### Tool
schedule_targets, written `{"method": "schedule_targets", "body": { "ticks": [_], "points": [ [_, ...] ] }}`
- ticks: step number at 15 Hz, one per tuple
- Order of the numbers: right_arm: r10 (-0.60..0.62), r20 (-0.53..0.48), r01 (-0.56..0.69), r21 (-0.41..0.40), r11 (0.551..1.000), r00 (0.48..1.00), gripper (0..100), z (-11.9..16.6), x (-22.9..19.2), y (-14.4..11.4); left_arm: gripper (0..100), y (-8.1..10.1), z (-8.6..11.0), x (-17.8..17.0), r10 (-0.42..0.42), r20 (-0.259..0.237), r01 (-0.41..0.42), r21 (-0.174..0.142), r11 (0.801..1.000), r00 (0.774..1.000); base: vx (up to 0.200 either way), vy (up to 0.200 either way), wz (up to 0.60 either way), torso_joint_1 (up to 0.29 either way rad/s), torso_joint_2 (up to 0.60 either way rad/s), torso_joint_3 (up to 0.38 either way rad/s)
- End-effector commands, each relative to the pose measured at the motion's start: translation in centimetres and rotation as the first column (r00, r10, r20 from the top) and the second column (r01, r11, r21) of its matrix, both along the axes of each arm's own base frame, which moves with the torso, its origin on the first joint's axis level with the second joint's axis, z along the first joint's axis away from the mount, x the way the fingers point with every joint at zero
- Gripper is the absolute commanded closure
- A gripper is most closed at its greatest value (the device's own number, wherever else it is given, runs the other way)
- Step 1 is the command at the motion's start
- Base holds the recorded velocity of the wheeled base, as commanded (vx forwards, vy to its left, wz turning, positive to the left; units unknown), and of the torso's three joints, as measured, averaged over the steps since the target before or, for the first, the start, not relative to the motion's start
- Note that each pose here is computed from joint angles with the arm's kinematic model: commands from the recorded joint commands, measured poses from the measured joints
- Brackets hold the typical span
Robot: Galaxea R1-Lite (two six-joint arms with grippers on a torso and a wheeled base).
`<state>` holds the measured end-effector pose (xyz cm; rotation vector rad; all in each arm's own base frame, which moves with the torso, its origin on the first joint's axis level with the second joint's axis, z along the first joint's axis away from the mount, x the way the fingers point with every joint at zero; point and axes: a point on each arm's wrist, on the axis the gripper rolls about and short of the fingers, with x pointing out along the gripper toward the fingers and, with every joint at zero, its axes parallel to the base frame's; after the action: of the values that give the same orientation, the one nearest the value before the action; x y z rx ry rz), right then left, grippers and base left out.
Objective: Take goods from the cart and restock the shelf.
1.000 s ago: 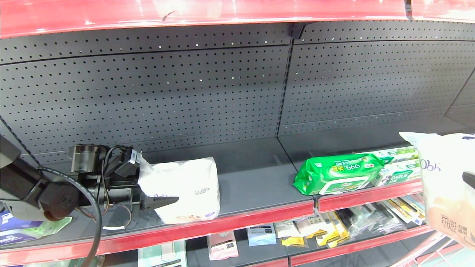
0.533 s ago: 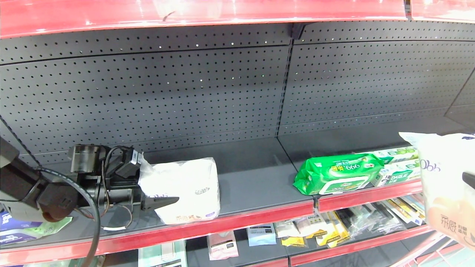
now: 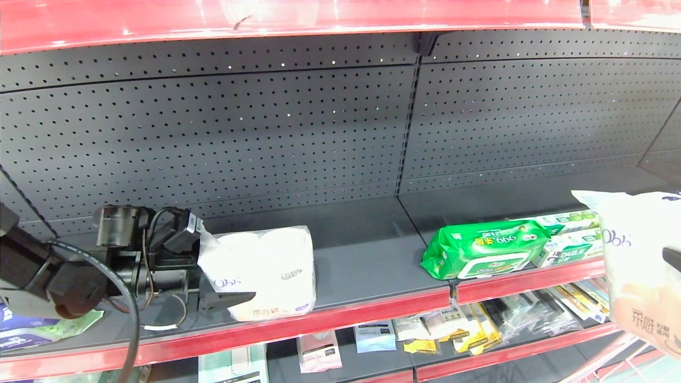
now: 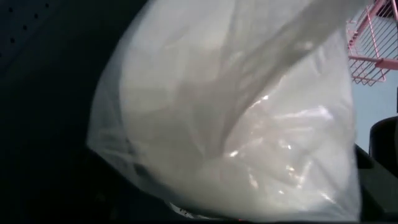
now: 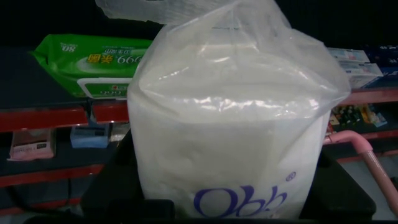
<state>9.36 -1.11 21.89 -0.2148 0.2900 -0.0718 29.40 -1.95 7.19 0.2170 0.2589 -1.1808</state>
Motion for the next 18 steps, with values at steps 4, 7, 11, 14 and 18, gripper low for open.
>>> {"method": "schedule_targets", "body": {
  "ticks": [4,7,11,14,18],
  "points": [
    [0.000,0.000,0.000,0.000,1.000,1.000,100,0.0,0.0,0.0,0,-0.2,5.8,-1.8,0.041,0.029,-0.039,-0.084,0.996,0.999,0.000,0.000,0.00,0.000,0.00,0.000],
    [0.000,0.000,0.000,0.000,1.000,1.000,100,0.0,0.0,0.0,0,0.2,8.1,-1.6,0.069,0.078,-0.061,-0.109,0.992,0.995,0.000,0.000,0.00,0.000,0.00,0.000],
    [0.000,-0.006,0.000,0.001,1.000,1.000,100,-0.1,0.1,0.0,0,2.2,9.4,-0.8,0.230,0.126,-0.214,-0.133,0.968,0.965,0.000,0.000,0.00,0.000,0.00,0.000],
    [0.000,-0.006,0.000,0.001,1.000,1.000,100,-0.1,0.1,0.0,0,2.4,11.7,-0.2,0.536,0.133,-0.488,-0.277,0.828,0.834,0.000,0.000,0.00,0.000,0.00,0.000],
    [0.000,-0.007,0.000,0.001,1.000,1.000,100,-0.1,0.1,0.0,0,1.8,13.4,-1.1,0.855,0.044,-0.772,-0.407,0.488,0.517,0.000,0.000,0.00,0.000,0.00,0.000]
  ]
}}
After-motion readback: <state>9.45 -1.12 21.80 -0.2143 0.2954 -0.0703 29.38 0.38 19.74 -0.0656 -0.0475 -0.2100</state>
